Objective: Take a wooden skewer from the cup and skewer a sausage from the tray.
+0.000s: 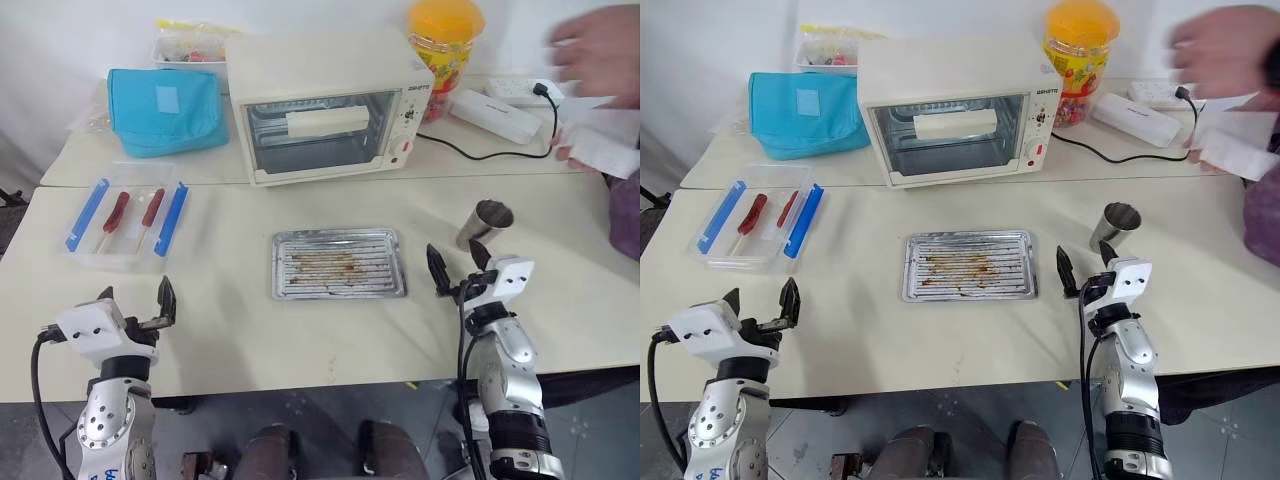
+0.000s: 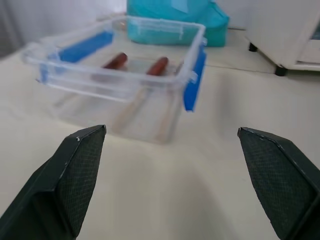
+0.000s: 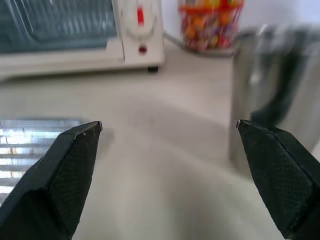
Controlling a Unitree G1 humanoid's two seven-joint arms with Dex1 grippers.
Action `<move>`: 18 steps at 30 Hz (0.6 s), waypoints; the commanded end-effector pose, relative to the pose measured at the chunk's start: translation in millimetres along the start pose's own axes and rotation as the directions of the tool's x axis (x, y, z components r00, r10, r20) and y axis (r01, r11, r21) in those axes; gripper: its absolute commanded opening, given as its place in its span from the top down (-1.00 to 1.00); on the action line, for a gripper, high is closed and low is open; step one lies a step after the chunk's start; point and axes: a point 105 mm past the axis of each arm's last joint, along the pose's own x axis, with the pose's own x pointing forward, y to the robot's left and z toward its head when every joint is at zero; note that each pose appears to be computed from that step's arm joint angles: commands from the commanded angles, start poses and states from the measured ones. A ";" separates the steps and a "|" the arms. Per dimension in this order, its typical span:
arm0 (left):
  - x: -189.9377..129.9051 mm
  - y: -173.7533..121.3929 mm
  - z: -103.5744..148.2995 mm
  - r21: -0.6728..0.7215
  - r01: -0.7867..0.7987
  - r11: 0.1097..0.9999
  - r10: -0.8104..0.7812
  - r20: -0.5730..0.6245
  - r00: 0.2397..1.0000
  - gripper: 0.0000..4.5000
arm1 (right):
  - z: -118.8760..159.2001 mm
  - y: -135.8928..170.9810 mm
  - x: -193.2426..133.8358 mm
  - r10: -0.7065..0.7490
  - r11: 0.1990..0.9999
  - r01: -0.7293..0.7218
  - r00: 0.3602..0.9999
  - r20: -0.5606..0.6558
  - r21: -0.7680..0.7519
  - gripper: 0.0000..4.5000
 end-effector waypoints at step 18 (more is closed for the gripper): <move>3.8 -0.8 9.6 -0.014 -0.020 1.000 0.021 0.072 0.997 -0.99 | 25.6 1.6 15.3 0.091 0.996 -0.090 0.995 0.042 -0.014 -1.00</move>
